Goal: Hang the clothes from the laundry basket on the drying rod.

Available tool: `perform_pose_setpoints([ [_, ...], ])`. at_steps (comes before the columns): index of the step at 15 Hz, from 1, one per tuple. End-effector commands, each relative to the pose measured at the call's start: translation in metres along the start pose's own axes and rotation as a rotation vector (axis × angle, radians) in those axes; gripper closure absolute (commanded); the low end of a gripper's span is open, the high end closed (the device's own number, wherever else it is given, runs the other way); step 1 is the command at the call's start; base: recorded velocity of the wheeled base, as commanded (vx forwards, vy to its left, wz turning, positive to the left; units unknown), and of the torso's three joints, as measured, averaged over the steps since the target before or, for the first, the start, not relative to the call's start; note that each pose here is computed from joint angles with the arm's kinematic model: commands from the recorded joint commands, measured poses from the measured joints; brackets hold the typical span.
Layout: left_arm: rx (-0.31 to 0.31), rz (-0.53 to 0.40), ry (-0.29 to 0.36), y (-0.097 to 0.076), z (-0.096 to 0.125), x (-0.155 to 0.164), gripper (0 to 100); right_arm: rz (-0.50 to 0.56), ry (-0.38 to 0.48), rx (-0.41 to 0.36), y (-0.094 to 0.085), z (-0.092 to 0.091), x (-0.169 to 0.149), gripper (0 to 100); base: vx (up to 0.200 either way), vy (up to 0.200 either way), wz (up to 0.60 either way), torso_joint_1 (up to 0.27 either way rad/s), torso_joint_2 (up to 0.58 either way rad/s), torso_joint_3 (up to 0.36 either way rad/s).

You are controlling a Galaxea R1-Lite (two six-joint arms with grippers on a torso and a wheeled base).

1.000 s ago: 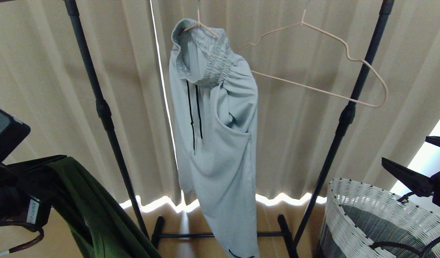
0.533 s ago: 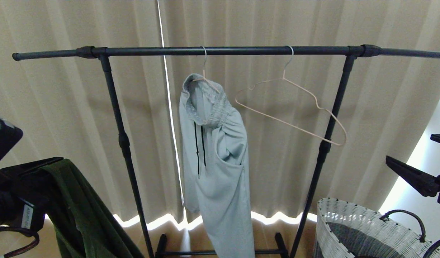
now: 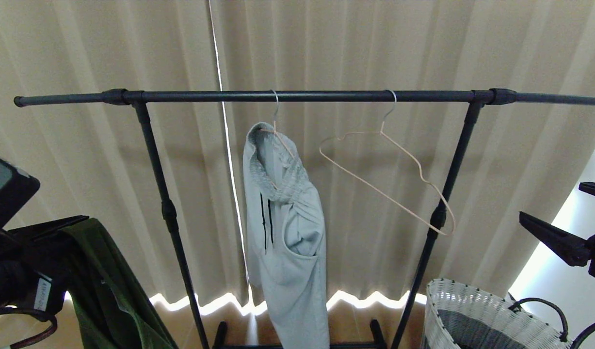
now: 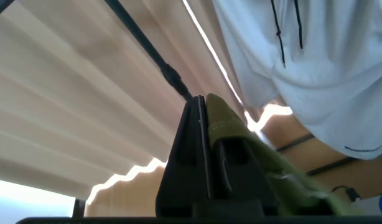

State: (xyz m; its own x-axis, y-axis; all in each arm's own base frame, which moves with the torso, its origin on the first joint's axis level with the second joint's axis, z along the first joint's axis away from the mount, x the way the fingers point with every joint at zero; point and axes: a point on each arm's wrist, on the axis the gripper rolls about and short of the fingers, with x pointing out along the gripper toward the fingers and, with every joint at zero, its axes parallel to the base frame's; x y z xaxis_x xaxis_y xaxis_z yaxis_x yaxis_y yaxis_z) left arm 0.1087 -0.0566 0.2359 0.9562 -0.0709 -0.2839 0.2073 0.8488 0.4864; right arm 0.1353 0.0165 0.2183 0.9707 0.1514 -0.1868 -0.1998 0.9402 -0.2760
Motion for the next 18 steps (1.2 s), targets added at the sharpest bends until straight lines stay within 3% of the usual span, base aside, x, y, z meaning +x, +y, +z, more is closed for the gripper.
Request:
perform_pose_setpoints([
  [1, 0.001, 0.000, 0.003, 0.000, 0.000, 0.000, 100, 0.002, -0.002, -0.001, 0.000, 0.000, 0.000, 0, 0.000, 0.000, 0.00, 0.046, -0.09, -0.046],
  [5, -0.004, 0.000, 0.002, 0.000, 0.000, 0.000, 100, 0.017, -0.038, 0.000, -0.003, 0.015, 0.007, 0, 0.000, 0.000, 0.00, 0.007, -0.01, -0.007],
  [7, -0.006, 0.000, 0.002, 0.000, 0.000, 0.000, 100, 0.104, -0.097, 0.023, -0.005, 0.028, 0.008, 0, 0.000, 0.000, 0.00, 0.000, 0.00, 0.000],
  [8, -0.006, 0.000, 0.002, 0.000, 0.000, 0.000, 100, 0.164, -0.117, 0.069, -0.006, 0.034, 0.008, 0, 0.000, 0.000, 0.00, 0.000, 0.00, 0.000],
  [10, -0.006, 0.001, 0.000, 0.000, 0.001, 0.001, 100, 0.183, -0.071, 0.109, -0.005, 0.034, 0.013, 0, 0.000, 0.000, 0.00, 0.000, 0.00, 0.000],
  [15, -0.006, 0.001, 0.002, 0.000, 0.001, 0.001, 100, 0.215, 0.053, 0.127, -0.008, 0.045, 0.016, 0, 0.000, 0.000, 0.00, 0.000, 0.00, 0.000],
  [18, -0.006, 0.000, 0.003, 0.000, 0.002, 0.002, 100, 0.220, 0.074, 0.129, -0.009, 0.047, 0.021, 0, 0.200, 0.000, 0.00, -0.002, 0.00, 0.002],
])
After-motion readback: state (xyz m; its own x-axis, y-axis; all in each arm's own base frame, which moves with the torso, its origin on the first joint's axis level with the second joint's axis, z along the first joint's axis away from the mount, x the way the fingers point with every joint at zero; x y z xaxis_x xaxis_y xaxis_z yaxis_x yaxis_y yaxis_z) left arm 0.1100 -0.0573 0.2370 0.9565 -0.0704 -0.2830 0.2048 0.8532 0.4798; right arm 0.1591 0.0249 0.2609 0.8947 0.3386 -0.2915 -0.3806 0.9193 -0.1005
